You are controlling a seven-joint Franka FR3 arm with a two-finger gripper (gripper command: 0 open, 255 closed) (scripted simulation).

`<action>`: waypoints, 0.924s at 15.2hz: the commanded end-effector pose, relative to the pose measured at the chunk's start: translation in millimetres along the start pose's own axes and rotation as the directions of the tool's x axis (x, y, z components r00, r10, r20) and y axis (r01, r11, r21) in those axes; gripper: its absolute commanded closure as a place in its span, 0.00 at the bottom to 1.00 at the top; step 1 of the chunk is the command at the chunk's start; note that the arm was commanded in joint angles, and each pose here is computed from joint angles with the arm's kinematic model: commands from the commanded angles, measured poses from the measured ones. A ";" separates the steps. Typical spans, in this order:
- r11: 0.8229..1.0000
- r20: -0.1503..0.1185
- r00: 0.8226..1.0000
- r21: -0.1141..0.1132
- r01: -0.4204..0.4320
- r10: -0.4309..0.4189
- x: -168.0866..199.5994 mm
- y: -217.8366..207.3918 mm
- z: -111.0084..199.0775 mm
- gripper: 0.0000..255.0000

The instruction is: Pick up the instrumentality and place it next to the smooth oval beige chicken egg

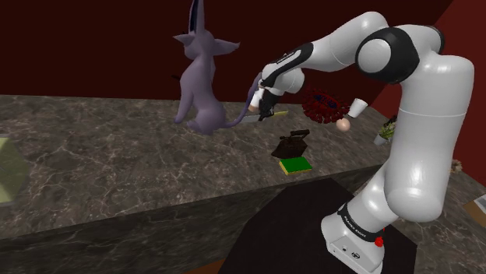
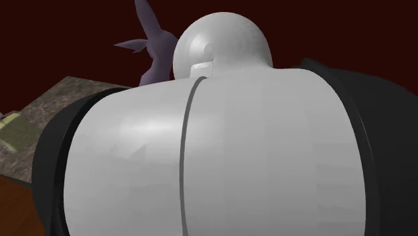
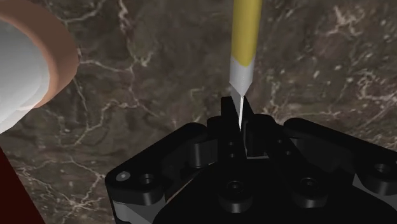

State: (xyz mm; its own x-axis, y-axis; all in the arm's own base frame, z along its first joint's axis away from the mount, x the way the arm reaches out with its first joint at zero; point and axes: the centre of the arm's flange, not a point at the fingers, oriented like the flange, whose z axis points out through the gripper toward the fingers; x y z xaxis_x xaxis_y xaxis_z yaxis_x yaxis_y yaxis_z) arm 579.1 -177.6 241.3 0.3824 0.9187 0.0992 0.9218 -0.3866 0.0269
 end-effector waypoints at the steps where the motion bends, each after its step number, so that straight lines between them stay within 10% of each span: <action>1: 1.000 0.000 1.000 -0.002 0.001 -0.001 1.3 1.1 -10.7 1.00; 14: 1.000 0.000 1.000 -0.002 0.001 -0.001 8.1 2.9 -78.9 1.00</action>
State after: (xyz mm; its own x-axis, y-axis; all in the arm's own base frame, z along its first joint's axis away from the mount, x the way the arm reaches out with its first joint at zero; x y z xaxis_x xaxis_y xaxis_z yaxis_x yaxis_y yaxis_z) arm 579.3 -176.4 314.7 0.3815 0.9190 0.0998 0.9221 -0.3859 0.0289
